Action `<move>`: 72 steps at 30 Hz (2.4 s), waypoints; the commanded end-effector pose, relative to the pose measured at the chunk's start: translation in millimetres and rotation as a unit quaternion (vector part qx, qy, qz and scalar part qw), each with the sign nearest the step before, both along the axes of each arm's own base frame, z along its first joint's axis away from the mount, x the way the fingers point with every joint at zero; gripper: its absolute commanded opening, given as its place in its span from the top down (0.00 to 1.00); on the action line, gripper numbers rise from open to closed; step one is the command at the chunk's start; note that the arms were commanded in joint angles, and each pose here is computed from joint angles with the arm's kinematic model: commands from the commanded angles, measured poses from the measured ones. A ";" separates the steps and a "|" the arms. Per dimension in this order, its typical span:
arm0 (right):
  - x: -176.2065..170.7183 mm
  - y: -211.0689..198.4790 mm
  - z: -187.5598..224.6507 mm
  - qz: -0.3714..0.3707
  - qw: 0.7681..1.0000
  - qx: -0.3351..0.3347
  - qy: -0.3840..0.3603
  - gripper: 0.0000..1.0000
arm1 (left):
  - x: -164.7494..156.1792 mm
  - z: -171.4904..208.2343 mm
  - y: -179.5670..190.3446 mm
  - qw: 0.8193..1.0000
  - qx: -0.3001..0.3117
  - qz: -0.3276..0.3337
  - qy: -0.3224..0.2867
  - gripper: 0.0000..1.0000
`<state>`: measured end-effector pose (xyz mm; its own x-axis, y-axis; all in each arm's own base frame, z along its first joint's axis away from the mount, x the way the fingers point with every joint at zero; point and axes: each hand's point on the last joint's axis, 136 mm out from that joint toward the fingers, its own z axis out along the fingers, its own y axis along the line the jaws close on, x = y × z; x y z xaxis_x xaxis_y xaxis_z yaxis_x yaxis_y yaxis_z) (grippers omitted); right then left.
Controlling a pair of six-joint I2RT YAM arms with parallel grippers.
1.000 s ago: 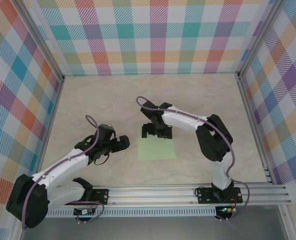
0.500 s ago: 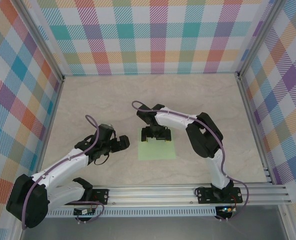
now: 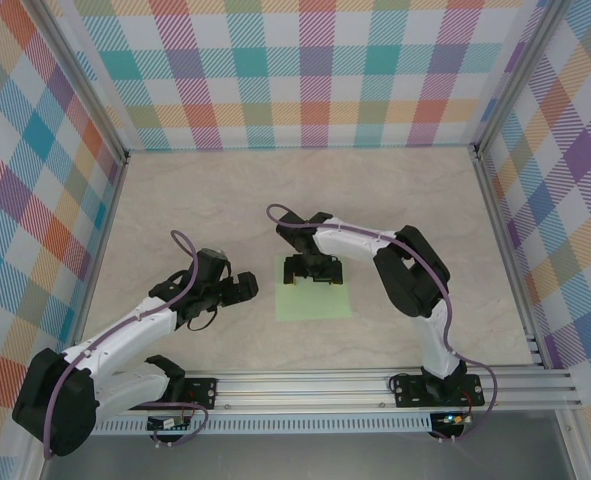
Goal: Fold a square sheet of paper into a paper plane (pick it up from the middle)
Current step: Fold the square sheet of paper in half at the center of the table.
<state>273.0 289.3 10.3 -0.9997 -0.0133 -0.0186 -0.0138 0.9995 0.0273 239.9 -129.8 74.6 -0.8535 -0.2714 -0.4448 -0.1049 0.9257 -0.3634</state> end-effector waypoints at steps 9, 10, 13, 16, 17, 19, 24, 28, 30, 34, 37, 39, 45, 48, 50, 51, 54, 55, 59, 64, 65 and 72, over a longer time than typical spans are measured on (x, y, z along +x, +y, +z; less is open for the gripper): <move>-29.7 -30.9 -44.4 -0.007 0.995 -0.075 0.061 0.08 | 4.5 10.4 4.3 1.000 0.005 0.006 -0.007 0.00; -28.9 -30.6 -43.7 -0.005 0.995 -0.076 0.060 0.09 | 4.7 10.3 4.2 1.000 0.005 0.007 -0.007 0.00; -28.2 -28.5 -42.5 -0.004 0.996 -0.072 0.060 0.13 | 3.4 9.2 4.4 1.000 0.005 0.006 -0.004 0.00; -27.7 -25.7 -41.6 -0.001 0.996 -0.066 0.061 0.18 | 2.7 8.7 5.0 1.000 0.006 0.006 -0.004 0.00; -26.7 -24.3 -40.2 -0.001 0.996 -0.063 0.060 0.18 | 2.5 8.5 5.2 1.000 0.006 0.007 -0.004 0.00; -24.5 -22.6 -37.6 0.004 0.997 -0.061 0.056 0.23 | 2.5 8.7 5.1 1.000 0.006 0.007 -0.004 0.00; -18.2 -18.6 -25.9 0.011 0.997 -0.057 0.045 0.23 | 3.4 10.4 4.5 1.000 0.006 0.006 -0.006 0.00; -12.8 -14.1 -11.0 0.017 0.998 -0.043 0.029 0.28 | 2.6 9.7 4.9 1.000 0.007 0.006 -0.004 0.00; -10.0 -11.1 -2.2 0.021 0.999 -0.033 0.020 0.35 | 2.7 10.1 5.2 1.000 0.006 0.006 -0.004 0.00; -6.7 -10.0 12.6 0.025 0.999 -0.024 0.003 0.48 | 2.9 12.2 5.5 1.000 0.006 0.007 -0.007 0.00; -4.3 -10.0 26.7 0.026 0.999 -0.016 -0.011 0.57 | 2.4 13.7 6.3 1.000 0.006 0.009 -0.008 0.00; -3.7 -7.1 38.7 0.028 0.999 0.000 -0.022 0.62 | 2.9 15.4 6.3 1.000 0.005 0.010 -0.010 0.00; -3.6 11.7 77.6 0.032 0.994 0.099 -0.046 0.69 | 2.6 18.9 6.5 1.000 0.002 0.012 -0.012 0.00; -2.4 29.6 99.8 0.023 0.978 0.205 -0.044 0.69 | 2.2 21.3 6.3 1.000 -0.002 0.014 -0.014 0.00; 1.1 42.9 116.3 0.015 0.956 0.289 -0.044 0.68 | 2.1 24.0 4.7 1.000 -0.009 0.014 -0.016 0.00; 2.5 47.4 122.4 0.010 0.944 0.326 -0.044 0.67 | 2.8 26.5 3.2 1.000 -0.015 0.014 -0.019 0.00; 12.7 49.7 128.9 -0.025 0.915 0.400 -0.043 0.66 | 4.6 33.9 -3.8 0.999 -0.038 0.012 -0.026 0.00; 16.5 46.4 125.7 -0.039 0.912 0.406 -0.047 0.63 | 5.5 36.1 -6.8 0.998 -0.047 0.010 -0.027 0.00; 20.7 33.9 93.6 -0.077 0.913 0.400 -0.036 0.62 | 8.3 40.6 -22.3 0.996 -0.084 -0.007 -0.025 0.00; 15.0 18.2 60.1 -0.102 0.919 0.381 -0.029 0.58 | 11.0 38.0 -37.7 0.993 -0.112 -0.026 -0.012 0.00; 13.2 13.2 54.4 -0.106 0.922 0.371 -0.028 0.56 | 11.0 36.3 -40.8 0.993 -0.118 -0.028 -0.007 0.00; 1.7 -17.7 33.0 -0.108 0.944 0.311 -0.024 0.48 | 20.9 34.5 -61.2 0.988 -0.145 -0.049 0.002 0.04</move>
<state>277.3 283.3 47.7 -0.9738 0.2266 0.0193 0.1855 0.7422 0.6440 249.2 -177.1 91.7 -0.8890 -0.2992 -0.3467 -0.0599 0.8266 -0.5596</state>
